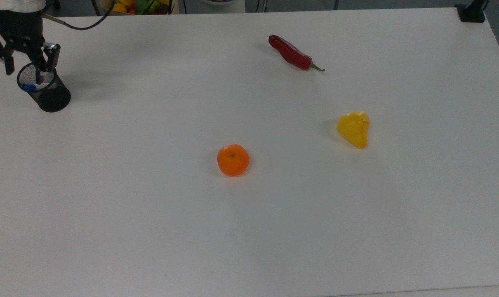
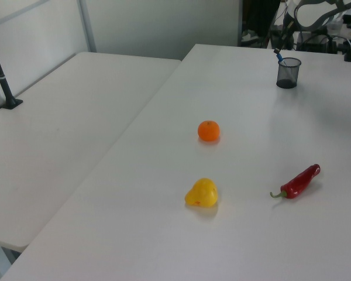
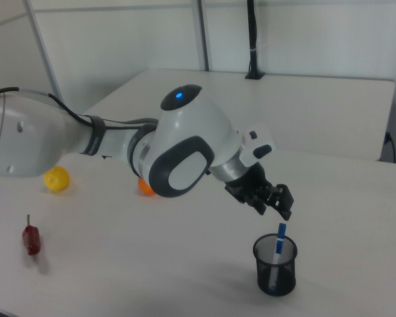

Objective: Take marker pen
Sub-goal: 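Lower the gripper over the cup and close on the blue-capped marker, then lift the marker up out of the pen cup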

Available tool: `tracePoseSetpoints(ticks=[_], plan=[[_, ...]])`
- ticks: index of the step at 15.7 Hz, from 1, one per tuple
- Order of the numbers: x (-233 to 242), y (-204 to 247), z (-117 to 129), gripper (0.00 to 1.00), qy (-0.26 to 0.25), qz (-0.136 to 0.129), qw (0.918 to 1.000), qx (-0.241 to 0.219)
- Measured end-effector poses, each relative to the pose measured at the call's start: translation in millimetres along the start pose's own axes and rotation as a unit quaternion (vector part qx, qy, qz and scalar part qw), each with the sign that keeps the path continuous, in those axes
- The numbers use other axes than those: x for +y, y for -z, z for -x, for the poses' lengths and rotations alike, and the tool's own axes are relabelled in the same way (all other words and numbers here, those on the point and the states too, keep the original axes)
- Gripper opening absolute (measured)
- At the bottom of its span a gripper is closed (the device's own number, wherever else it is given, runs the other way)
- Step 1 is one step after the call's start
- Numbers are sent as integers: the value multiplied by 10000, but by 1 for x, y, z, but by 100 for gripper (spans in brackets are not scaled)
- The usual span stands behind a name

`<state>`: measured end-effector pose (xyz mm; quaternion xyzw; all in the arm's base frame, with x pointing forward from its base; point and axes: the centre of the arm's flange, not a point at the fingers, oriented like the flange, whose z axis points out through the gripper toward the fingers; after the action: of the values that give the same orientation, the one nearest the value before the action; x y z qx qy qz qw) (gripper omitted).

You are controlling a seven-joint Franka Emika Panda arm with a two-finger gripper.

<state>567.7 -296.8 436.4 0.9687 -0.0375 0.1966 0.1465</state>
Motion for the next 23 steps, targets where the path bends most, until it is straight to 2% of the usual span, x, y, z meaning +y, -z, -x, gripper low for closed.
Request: tracePoseSetpoints(ticks=[5,7,9,10,12,13,14,20,23], plan=[[-4,-24,4,64,79,73,9999,-17],[-5,-28,5,60,90,73,9999,-42],[-5,-29,5,49,91,74,9999,-46],[-5,-29,6,49,87,77,9999,-48],[-3,-30,7,37,79,81,9999,-58],[-3,-31,7,37,77,83,9999,-66],[-3,-31,7,33,76,84,9999,-71],[1,-32,9,31,46,98,9999,-81],[1,-32,10,26,49,99,9999,-84]])
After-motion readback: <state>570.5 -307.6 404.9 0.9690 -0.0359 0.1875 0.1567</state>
